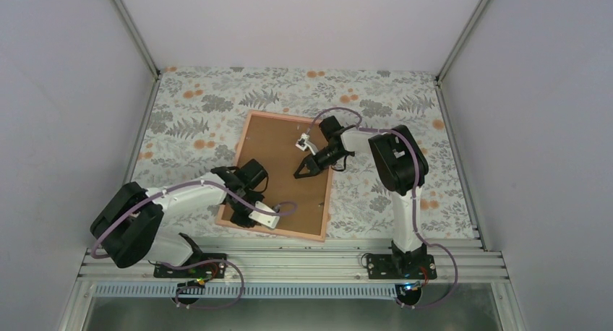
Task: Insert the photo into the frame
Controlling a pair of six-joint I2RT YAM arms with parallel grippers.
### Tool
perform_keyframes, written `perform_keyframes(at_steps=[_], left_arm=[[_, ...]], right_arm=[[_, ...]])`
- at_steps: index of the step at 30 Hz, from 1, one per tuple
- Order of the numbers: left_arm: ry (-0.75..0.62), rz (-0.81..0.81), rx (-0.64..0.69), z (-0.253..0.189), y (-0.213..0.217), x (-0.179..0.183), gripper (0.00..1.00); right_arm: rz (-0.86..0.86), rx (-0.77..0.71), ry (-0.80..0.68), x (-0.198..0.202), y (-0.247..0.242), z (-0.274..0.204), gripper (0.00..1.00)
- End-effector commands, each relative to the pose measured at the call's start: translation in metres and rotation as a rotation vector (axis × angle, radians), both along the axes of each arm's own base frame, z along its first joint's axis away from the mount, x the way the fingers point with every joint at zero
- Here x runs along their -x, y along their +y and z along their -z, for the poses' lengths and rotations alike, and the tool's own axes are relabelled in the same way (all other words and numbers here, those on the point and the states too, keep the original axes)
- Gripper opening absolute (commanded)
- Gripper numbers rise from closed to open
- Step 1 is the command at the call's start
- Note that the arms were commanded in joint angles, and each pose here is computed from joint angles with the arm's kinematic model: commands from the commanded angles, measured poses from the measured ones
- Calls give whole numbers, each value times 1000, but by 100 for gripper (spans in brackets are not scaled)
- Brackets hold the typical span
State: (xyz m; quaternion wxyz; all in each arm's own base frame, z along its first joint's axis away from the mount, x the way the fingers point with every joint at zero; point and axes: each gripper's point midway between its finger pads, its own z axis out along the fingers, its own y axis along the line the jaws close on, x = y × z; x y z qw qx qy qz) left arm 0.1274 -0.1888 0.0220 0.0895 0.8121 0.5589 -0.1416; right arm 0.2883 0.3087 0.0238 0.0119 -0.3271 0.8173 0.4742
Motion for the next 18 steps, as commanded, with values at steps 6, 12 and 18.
perform_keyframes(at_steps=[6, 12, 18], left_arm=[[144, -235, 144, -56, -25, -43, 17], [23, -623, 374, -112, -31, -179, 30], [-60, -940, 510, -139, -25, -296, 45]], right_arm=[[14, 47, -61, -13, -8, 5, 4], [33, -59, -239, -47, 2, -65, 5], [184, 29, -341, -120, -25, -77, 5]])
